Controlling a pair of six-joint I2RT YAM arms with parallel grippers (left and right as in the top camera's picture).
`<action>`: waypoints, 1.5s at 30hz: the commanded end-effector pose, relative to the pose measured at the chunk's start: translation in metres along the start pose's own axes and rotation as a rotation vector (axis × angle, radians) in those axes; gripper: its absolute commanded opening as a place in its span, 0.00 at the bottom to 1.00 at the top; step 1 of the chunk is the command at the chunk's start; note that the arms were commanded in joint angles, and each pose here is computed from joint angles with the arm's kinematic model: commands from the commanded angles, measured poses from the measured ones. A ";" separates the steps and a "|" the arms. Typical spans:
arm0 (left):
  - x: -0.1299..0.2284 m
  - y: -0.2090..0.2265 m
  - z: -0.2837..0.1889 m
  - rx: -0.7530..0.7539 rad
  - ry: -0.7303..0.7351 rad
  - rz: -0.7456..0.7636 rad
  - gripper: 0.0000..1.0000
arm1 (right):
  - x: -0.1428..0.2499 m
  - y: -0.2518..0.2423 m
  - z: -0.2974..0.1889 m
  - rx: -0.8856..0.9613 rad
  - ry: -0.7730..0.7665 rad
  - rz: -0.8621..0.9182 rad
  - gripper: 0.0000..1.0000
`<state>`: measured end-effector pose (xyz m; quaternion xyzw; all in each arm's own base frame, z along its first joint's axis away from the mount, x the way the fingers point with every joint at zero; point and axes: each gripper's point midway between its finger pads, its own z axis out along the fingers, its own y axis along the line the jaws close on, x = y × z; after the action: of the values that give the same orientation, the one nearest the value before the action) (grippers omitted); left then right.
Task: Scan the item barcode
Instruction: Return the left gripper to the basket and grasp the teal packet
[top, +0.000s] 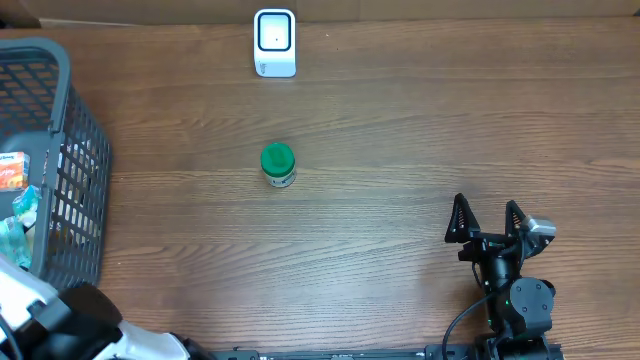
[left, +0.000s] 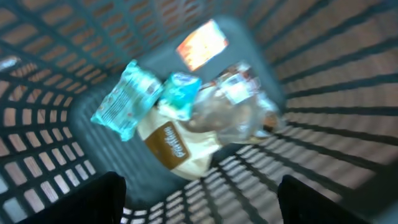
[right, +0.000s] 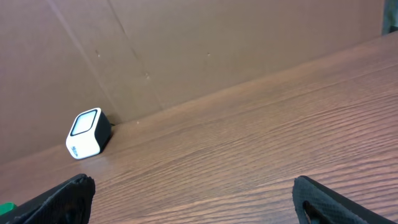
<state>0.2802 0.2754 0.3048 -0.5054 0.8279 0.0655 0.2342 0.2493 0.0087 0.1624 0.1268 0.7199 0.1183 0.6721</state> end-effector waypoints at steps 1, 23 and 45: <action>0.010 0.012 0.044 -0.009 0.077 0.084 0.79 | 0.002 -0.002 0.000 0.008 0.000 -0.006 1.00; 0.047 0.034 0.253 -0.086 0.236 0.308 0.60 | 0.002 -0.002 0.000 0.008 0.000 -0.006 1.00; -0.041 -0.026 0.104 0.076 0.012 0.118 0.04 | 0.002 -0.002 0.000 0.008 0.000 -0.006 1.00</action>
<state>0.3278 0.3458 0.1309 -0.4356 0.8909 0.0577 0.1153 0.2493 0.0088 0.1624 0.1269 0.7199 0.1187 0.6720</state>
